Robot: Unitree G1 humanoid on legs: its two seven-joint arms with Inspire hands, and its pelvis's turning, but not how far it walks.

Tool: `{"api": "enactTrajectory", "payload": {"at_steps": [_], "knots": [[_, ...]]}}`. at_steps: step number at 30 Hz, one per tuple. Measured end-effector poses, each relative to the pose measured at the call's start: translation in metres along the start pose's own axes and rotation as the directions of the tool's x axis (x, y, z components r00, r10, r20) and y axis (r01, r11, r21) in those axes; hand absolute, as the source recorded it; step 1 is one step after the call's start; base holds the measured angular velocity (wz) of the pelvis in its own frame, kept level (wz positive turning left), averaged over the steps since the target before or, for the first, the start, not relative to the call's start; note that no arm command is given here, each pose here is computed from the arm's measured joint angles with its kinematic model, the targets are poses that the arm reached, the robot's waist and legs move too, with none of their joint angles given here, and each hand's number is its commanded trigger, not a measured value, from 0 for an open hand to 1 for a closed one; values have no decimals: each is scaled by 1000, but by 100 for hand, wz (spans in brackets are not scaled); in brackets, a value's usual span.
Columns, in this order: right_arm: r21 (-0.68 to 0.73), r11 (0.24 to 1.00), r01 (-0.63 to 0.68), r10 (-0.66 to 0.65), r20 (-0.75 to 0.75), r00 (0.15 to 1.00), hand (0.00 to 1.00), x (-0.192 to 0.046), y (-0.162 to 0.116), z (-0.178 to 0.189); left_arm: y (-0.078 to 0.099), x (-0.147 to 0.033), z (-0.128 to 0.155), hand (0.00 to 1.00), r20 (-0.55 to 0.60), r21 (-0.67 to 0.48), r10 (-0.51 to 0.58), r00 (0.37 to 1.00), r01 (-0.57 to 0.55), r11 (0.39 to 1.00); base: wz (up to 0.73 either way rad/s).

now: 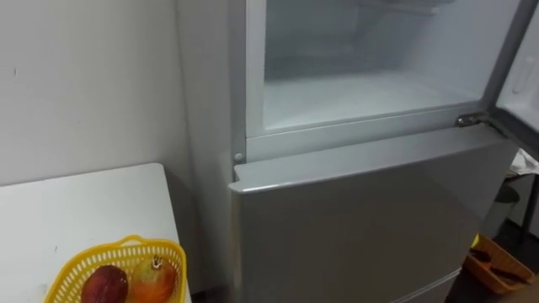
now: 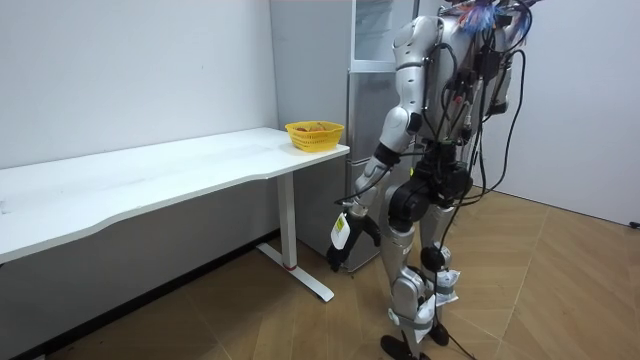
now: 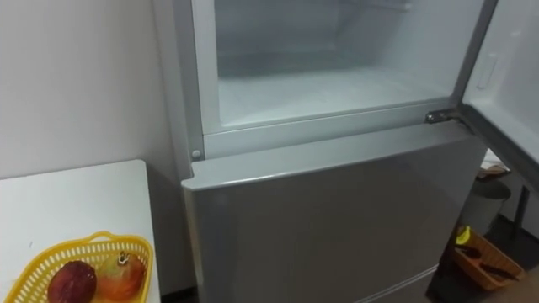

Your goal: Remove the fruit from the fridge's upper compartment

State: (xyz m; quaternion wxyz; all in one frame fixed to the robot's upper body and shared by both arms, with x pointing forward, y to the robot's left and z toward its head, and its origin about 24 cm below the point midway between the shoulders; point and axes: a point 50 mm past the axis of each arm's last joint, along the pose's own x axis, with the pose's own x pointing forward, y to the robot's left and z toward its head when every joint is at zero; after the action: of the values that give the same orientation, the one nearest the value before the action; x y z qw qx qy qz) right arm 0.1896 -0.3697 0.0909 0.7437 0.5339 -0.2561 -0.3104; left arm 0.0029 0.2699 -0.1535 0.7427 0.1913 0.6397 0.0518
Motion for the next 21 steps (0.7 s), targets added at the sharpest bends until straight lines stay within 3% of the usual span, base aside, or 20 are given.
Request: {"api": "enactTrajectory", "payload": {"at_steps": [6,12,21], "knots": [[76,979,-187,186,27,982,0,-2,37,4,-1,0,-1,0,10,-7,10,1000,-10,1000,0],[6,941,-338,338,27,941,0,-9,60,2,-3,0,-4,0,8,-2,2,1000,-2,1000,0],[8,884,-468,467,-83,880,0,-16,70,-25,-11,0,-16,0,-52,-8,-29,998,28,1000,3]]}}
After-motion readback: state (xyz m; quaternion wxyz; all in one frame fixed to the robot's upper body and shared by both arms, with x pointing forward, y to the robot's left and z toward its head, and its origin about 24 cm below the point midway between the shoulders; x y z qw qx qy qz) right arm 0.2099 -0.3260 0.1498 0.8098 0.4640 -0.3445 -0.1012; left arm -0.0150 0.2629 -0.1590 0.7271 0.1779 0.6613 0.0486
